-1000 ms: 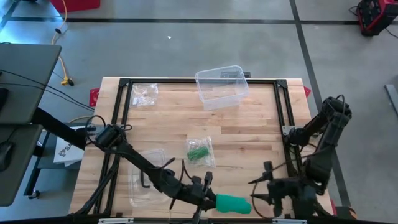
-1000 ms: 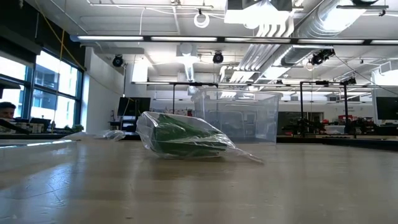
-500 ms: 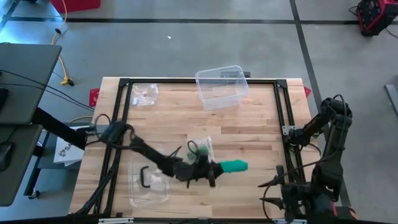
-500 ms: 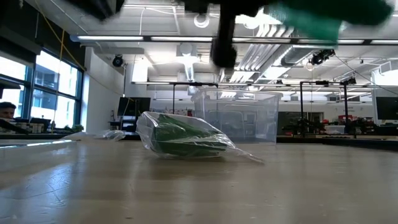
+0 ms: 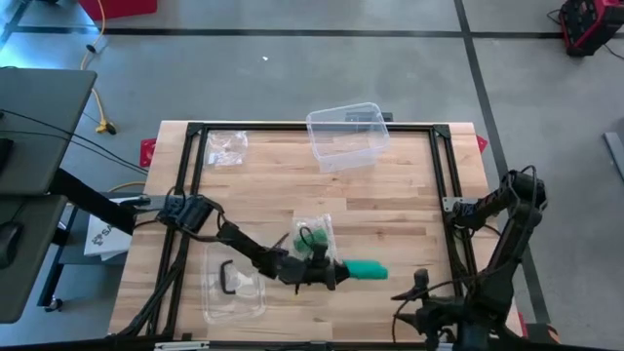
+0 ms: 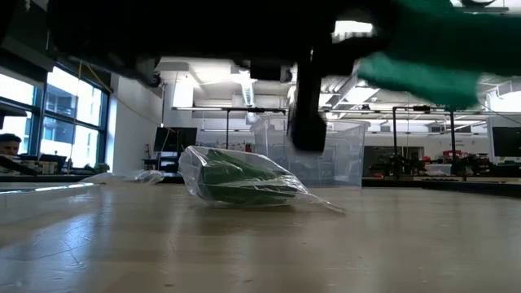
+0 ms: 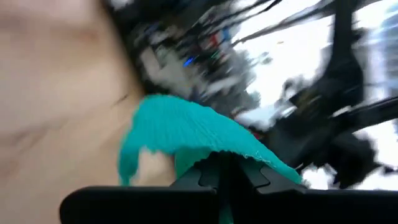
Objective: Roll bandage
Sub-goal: Roll the blue bandage
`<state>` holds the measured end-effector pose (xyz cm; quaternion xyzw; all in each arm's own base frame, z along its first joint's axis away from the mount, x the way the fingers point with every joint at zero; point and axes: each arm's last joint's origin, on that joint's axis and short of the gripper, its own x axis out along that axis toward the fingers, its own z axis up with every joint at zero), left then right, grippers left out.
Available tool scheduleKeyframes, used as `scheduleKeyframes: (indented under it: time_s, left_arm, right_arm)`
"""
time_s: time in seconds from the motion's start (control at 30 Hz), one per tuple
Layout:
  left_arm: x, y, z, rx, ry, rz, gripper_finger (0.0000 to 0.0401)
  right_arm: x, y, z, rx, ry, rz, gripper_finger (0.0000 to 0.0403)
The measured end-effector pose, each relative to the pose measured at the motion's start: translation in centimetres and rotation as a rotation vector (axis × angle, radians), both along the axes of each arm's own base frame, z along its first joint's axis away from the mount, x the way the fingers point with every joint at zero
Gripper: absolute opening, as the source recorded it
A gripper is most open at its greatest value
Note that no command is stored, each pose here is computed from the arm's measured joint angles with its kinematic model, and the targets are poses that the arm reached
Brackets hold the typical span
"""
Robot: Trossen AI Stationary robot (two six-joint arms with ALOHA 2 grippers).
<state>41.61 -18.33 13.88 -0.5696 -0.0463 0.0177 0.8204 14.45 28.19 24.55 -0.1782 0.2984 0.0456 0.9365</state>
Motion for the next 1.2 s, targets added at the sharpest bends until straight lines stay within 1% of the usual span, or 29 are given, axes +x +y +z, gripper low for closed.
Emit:
scheduleKeyframes:
  time_s: [0.07, 0.17, 0.27, 0.33, 0.43, 0.5, 0.53, 0.6, 0.7, 0.8, 0.9, 0.97, 1.03, 1.1, 1.2]
  left_arm:
    - [-0.1, -0.3, -1.3, -0.013, 0.065, -0.03, 0.0001]
    - [-0.2, -0.7, -1.3, -0.029, 0.073, -0.044, 0.0001]
    - [-0.4, -1.1, -0.8, -0.05, 0.029, -0.065, 0.0001]
    - [-0.6, -1.5, -0.5, -0.041, -0.005, -0.082, 0.0001]
    - [-0.9, -2.0, 0.6, -0.041, -0.104, -0.092, 0.0001]
    - [-1.1, -2.2, 1.0, -0.022, -0.144, -0.092, 0.0001]
    - [-1.2, -2.2, 1.2, -0.014, -0.164, -0.091, 0.0001]
    - [-1.4, -2.2, 1.7, -0.008, -0.216, -0.086, 0.0001]
    - [-1.6, -2.1, 2.5, 0.007, -0.293, -0.07, 0.0001]
    - [-1.8, -2.1, 3.1, 0.031, -0.348, -0.052, 0.0001]
    - [-1.6, -2.3, 4.2, 0.054, -0.402, -0.048, 0.0001]
    - [-1.3, -2.5, 4.8, 0.078, -0.42, -0.058, 0.0001]
    - [-1.0, -2.7, 5.5, 0.102, -0.447, -0.069, 0.0001]
    - [-0.8, -2.9, 6.2, 0.123, -0.479, -0.078, 0.0001]
    - [-0.5, -3.1, 6.9, 0.144, -0.508, -0.102, 0.0001]
  right_arm:
    - [0.2, -0.5, -0.1, 0.006, 0.0, -0.057, 0.019]
    - [1.0, -1.8, -0.4, 0.005, 0.033, -0.157, 0.0185]
    - [1.8, -3.4, -0.8, -0.039, 0.121, -0.218, 0.0169]
    - [1.7, -4.1, -0.9, -0.087, 0.162, -0.241, 0.0157]
    - [1.0, -4.5, -1.0, -0.155, 0.175, -0.253, 0.0144]
    - [0.4, -4.6, -1.5, -0.168, 0.161, -0.249, 0.0142]
    - [0.1, -4.5, -2.0, -0.166, 0.147, -0.244, 0.0142]
    - [-0.2, -4.3, -2.9, -0.139, 0.07, -0.252, 0.0141]
    - [-0.2, -3.8, -4.3, -0.071, -0.115, -0.265, 0.0141]
    - [0.8, -3.8, -5.2, -0.02, -0.264, -0.311, 0.0141]
    - [2.0, -4.3, -5.8, 0.01, -0.348, -0.361, 0.0141]
    - [2.8, -4.3, -5.6, 0.005, -0.386, -0.373, 0.0141]
    - [3.5, -4.0, -5.1, -0.008, -0.402, -0.356, 0.0141]
    - [4.2, -3.5, -4.4, -0.013, -0.413, -0.314, 0.0141]
    - [4.7, -2.6, -2.7, -0.002, -0.442, -0.214, 0.0141]
